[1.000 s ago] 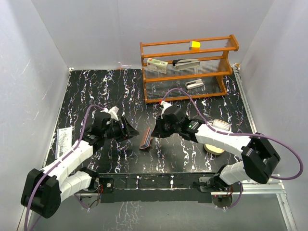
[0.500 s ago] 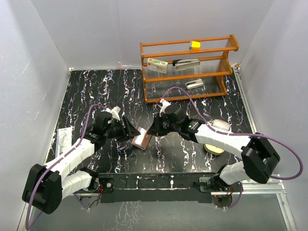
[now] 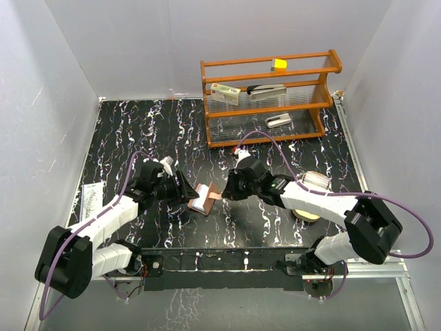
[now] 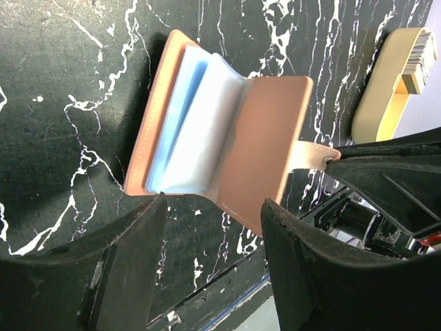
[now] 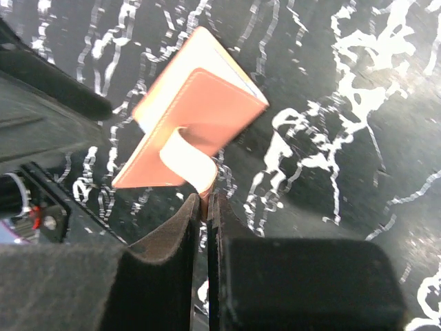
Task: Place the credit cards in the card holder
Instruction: Open the card holder at the center of the board.
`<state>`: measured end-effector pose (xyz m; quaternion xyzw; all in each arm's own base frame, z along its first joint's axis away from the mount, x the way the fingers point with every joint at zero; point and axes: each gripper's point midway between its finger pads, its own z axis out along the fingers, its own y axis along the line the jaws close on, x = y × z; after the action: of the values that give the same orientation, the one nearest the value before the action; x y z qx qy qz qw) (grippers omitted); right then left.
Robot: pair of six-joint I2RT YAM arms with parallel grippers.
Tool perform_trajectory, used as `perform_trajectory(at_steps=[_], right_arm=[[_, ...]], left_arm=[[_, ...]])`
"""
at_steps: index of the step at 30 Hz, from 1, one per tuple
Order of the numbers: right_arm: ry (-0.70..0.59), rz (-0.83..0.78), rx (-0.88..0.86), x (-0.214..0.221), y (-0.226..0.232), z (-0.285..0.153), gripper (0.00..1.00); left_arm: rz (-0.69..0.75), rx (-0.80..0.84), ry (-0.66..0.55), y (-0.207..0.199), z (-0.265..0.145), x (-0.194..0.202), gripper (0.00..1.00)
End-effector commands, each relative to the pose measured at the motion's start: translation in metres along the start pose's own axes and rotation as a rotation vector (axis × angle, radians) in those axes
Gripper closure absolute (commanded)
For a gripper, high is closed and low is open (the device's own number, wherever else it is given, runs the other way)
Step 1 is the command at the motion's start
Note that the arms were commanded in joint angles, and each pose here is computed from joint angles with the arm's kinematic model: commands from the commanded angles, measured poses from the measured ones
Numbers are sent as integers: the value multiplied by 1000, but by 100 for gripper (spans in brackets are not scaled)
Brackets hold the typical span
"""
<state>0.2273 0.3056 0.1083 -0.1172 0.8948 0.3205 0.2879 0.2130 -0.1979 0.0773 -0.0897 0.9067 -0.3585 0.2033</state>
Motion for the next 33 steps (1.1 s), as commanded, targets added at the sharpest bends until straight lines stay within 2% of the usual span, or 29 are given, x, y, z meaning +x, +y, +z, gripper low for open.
perform_trajectory(at_steps=[1,18,33], right_arm=[[-24,-34,86,3,-21,-11,100],[-20,-63,223,21,-58,-18,100],[12,-64,330,36,-85,-13,100]], left_arm=[[11,-16,18,6,4,3,45],[6,-11,59,14,22,8,47],[9,-42,56,20,22,8,46]])
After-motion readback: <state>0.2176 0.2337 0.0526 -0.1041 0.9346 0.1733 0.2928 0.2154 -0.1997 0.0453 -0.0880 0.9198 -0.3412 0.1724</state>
